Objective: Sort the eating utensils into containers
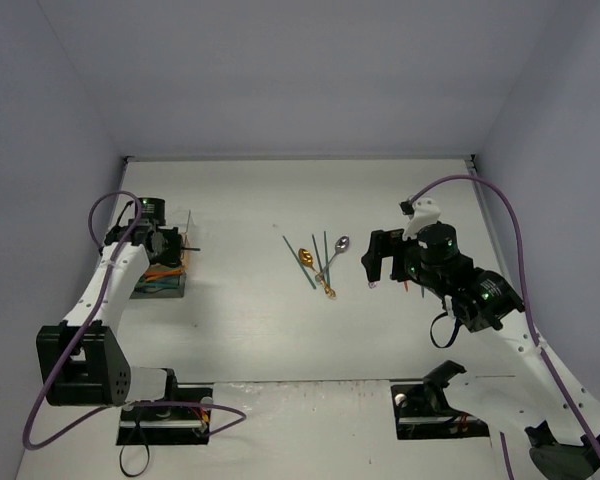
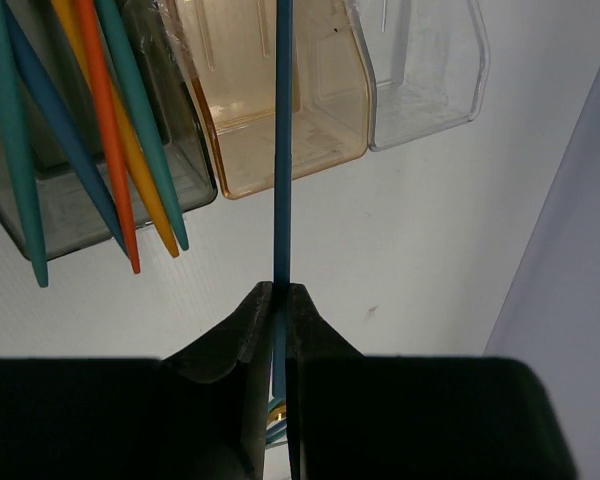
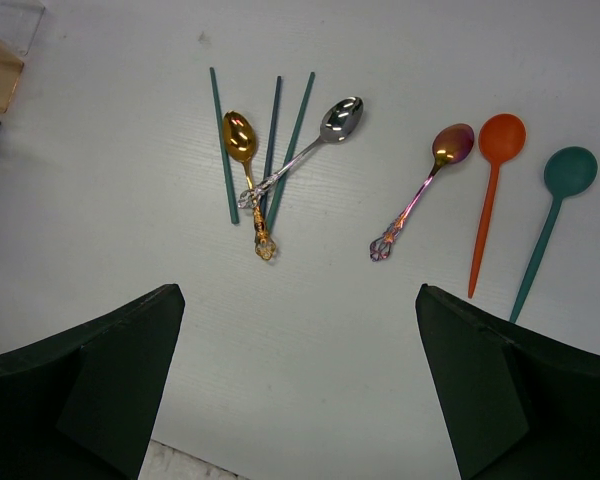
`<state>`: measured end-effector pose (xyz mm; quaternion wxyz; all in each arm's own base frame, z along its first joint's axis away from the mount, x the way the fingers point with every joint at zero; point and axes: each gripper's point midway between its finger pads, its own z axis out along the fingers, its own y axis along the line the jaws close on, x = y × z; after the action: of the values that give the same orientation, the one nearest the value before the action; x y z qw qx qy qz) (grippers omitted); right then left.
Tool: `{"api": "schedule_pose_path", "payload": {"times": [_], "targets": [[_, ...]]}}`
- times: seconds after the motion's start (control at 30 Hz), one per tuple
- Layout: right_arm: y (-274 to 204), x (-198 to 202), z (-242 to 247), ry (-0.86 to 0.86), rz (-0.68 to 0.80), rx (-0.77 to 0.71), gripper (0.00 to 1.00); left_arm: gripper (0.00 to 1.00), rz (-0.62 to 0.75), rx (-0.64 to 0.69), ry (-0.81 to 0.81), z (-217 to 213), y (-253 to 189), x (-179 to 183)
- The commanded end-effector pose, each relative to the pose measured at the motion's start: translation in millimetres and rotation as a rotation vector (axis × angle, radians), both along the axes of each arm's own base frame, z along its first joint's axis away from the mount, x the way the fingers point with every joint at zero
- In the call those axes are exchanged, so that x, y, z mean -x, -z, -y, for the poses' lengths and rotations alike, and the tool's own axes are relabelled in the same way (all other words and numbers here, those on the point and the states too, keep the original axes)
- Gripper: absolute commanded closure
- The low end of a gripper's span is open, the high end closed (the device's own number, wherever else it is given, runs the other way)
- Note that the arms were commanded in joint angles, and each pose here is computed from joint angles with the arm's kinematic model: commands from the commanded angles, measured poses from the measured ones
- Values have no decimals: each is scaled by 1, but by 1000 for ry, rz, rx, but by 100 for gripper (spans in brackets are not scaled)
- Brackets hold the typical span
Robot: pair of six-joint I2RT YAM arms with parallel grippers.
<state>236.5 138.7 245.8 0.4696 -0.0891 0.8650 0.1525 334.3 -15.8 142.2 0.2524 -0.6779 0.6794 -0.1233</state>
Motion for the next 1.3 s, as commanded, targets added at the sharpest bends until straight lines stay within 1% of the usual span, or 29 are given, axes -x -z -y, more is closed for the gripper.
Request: {"api": "schedule_pose_path", "payload": {"times": [0.0,0.17,0.4,0.43,0.5,0.63,0.7,0.87,0.9,0.97,1.03,1.1,1.17,1.2,1.27], "targets": [[-15,-7,0,15,58,-8,0,100,41,59,-1,-7,0,-23],[-16,-8,1,22,63,-4,0,99,12,110,-13,-14,18,-30],[-15,-8,3,30,63,4,0,99,15,117,-23,-29,18,-40],[-15,-9,3,30,62,5,0,97,17,117,-20,-30,18,-41],[-14,-9,3,33,61,7,0,94,19,121,-14,-30,17,-44],[-15,-10,4,41,62,9,0,80,22,119,-7,-31,16,-45],[-15,-11,5,45,65,10,0,75,38,112,1,-31,9,-47],[-16,-13,8,55,71,25,0,66,97,37,80,-30,-19,-53],[-15,-13,7,55,69,26,0,62,111,15,96,-29,-27,-52],[-15,-14,7,54,67,29,0,52,129,-24,147,-17,-40,-52],[-14,-14,6,51,64,29,0,43,153,-76,203,-7,-55,-51],[-13,-14,5,46,61,30,0,37,176,-131,310,24,-67,-50],[-12,-14,5,43,59,31,0,34,191,-176,361,43,-75,-50],[-11,-14,4,40,55,33,0,32,199,-211,422,65,-80,-48],[-10,-14,3,38,49,36,0,31,208,-258,489,97,-82,-45]]}}
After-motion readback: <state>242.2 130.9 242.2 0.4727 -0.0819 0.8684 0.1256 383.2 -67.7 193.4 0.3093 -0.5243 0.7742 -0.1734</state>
